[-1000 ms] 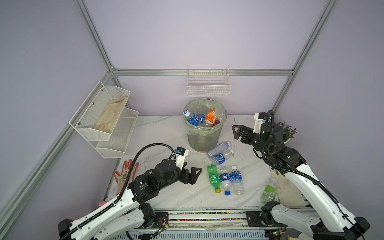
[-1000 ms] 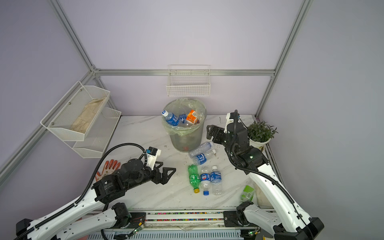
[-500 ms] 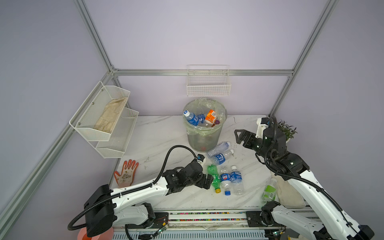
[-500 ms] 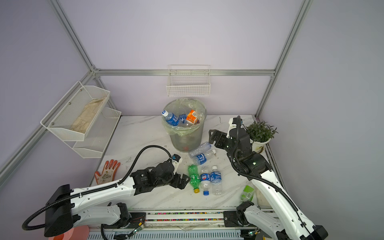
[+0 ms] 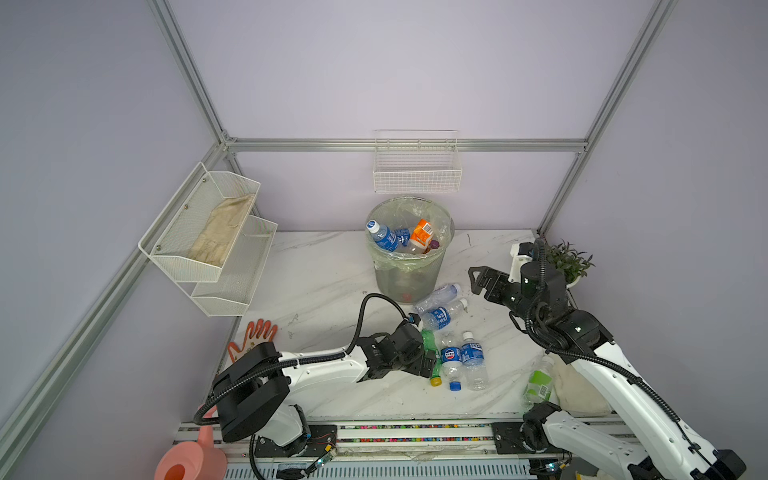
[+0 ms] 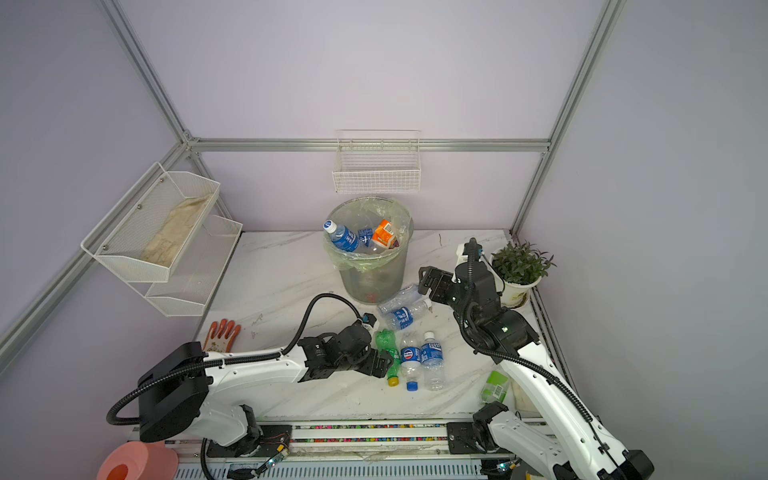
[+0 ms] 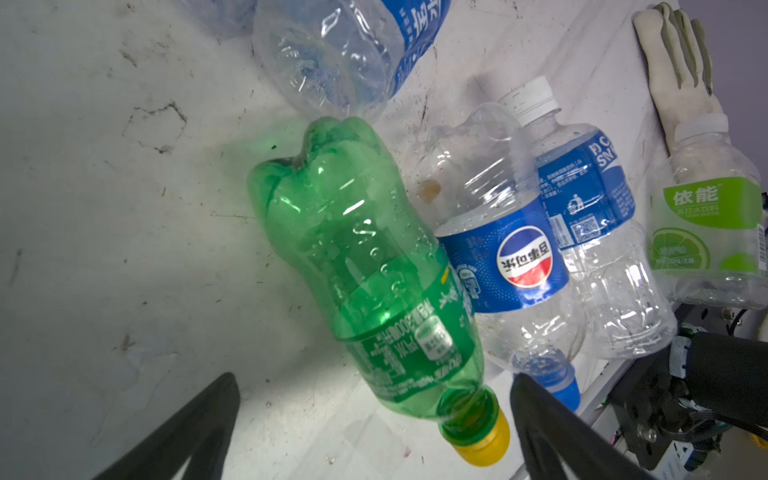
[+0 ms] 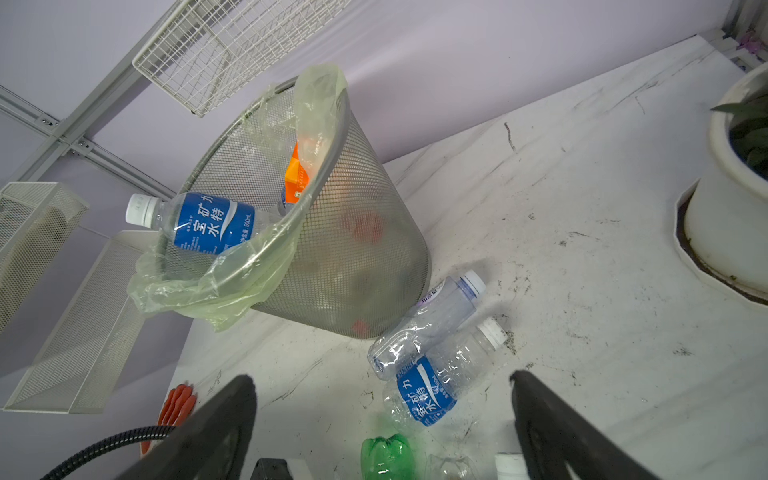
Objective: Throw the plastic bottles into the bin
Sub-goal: 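Reach the left gripper down onto the green soda bottle while the right gripper withdraws, then close the left gripper on the green soda bottle and lift it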
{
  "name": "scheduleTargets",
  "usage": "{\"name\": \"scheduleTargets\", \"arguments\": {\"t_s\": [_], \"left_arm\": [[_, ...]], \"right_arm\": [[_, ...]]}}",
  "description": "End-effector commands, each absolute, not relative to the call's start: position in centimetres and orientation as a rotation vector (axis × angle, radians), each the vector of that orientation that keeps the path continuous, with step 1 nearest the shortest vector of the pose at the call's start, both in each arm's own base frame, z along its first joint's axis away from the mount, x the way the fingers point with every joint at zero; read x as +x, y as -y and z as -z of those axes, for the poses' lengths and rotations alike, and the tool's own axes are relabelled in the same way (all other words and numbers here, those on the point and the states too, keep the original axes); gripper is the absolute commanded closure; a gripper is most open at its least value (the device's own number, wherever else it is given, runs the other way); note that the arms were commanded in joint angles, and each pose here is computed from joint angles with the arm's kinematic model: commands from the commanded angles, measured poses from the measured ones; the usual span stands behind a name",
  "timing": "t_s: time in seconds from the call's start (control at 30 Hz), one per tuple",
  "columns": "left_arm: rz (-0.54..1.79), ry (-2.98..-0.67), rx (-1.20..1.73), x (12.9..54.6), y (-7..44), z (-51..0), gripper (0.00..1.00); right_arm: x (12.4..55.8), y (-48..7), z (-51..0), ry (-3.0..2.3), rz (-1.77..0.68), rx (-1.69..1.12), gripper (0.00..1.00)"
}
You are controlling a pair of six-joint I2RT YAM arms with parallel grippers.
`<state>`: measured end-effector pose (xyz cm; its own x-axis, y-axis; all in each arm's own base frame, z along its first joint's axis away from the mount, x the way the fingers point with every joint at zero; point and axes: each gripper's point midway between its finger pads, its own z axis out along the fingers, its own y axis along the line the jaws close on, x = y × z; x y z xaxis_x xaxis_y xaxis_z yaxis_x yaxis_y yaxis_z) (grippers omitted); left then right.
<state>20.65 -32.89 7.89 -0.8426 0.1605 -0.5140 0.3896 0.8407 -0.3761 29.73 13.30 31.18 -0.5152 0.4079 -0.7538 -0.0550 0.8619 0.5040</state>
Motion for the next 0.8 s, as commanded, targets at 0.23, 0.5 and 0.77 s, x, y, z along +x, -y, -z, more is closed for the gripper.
{"name": "scheduleTargets", "arguments": {"t_s": [0.23, 0.5, 0.77], "left_arm": [[0.767, -2.446, 0.408, 23.1, 37.5, -11.5, 0.11], [0.707, -2.476, 0.411, 23.7, 37.5, -10.3, 0.18], [0.652, -2.515, 0.408, 24.2, 37.4, -8.6, 0.32]], "right_arm": [[29.0, -12.3, -30.2, -2.056, -0.536, 0.268, 0.02], [28.9, -12.1, -30.2, -2.051, -0.538, 0.279, 0.03], [28.6, -11.9, -29.9, -2.049, -0.54, 0.288, 0.03]]}}
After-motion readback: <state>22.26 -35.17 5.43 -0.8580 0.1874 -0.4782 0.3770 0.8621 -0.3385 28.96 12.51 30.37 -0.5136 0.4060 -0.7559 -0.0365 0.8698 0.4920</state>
